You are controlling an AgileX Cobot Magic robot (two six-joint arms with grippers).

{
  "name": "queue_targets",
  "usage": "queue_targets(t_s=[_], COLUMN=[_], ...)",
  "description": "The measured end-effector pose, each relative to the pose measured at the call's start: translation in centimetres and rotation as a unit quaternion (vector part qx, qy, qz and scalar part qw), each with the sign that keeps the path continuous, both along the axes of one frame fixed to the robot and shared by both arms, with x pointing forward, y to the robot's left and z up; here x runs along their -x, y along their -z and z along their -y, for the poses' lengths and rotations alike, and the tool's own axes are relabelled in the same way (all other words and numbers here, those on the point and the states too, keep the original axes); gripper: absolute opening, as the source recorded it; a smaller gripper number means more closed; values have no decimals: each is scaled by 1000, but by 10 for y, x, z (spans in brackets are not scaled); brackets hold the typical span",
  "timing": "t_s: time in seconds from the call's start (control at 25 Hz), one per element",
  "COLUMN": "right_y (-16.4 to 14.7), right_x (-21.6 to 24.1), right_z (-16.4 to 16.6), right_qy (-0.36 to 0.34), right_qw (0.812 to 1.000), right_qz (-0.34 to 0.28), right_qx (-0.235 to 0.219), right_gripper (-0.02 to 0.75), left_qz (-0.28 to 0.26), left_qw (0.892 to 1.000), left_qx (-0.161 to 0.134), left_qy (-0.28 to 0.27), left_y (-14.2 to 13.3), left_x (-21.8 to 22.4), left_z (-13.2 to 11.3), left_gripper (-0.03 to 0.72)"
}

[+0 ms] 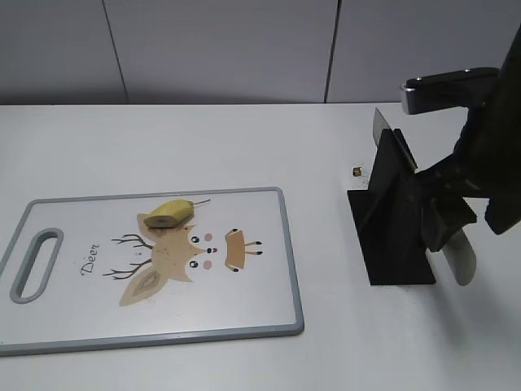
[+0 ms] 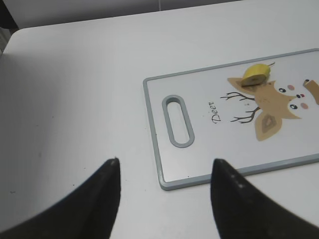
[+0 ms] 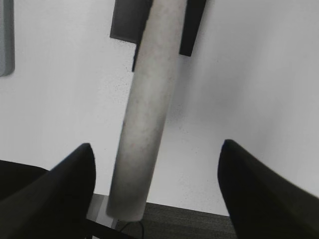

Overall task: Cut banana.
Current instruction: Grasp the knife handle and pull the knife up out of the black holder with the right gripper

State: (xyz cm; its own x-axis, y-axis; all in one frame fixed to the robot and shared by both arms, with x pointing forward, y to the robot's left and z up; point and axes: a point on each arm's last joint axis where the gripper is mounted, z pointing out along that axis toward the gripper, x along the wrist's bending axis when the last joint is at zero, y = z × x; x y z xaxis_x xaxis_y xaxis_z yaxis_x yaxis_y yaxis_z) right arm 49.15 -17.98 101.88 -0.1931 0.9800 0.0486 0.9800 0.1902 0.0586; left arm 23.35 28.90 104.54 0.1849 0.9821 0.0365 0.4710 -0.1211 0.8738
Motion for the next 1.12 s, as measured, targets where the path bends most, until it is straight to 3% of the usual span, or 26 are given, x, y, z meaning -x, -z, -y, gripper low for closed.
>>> queue_targets(t_s=[0.32, 0.76, 1.12], right_y=[18, 31, 37], right_x=[-12, -15, -16], right_z=[-5, -7, -9], right_qy=[0, 10, 41], right_qw=[1000, 999, 998], right_qz=[-13, -35, -56], right_qx=[-7, -4, -2], right_gripper=[565, 433, 372], left_qz=[0, 0, 0], left_qw=[1000, 1000, 1000], left_qx=[0, 0, 0], left_qy=[0, 0, 0], left_y=[0, 0, 0], left_x=[0, 0, 0], left_z=[0, 0, 0], left_gripper=[562, 562, 562])
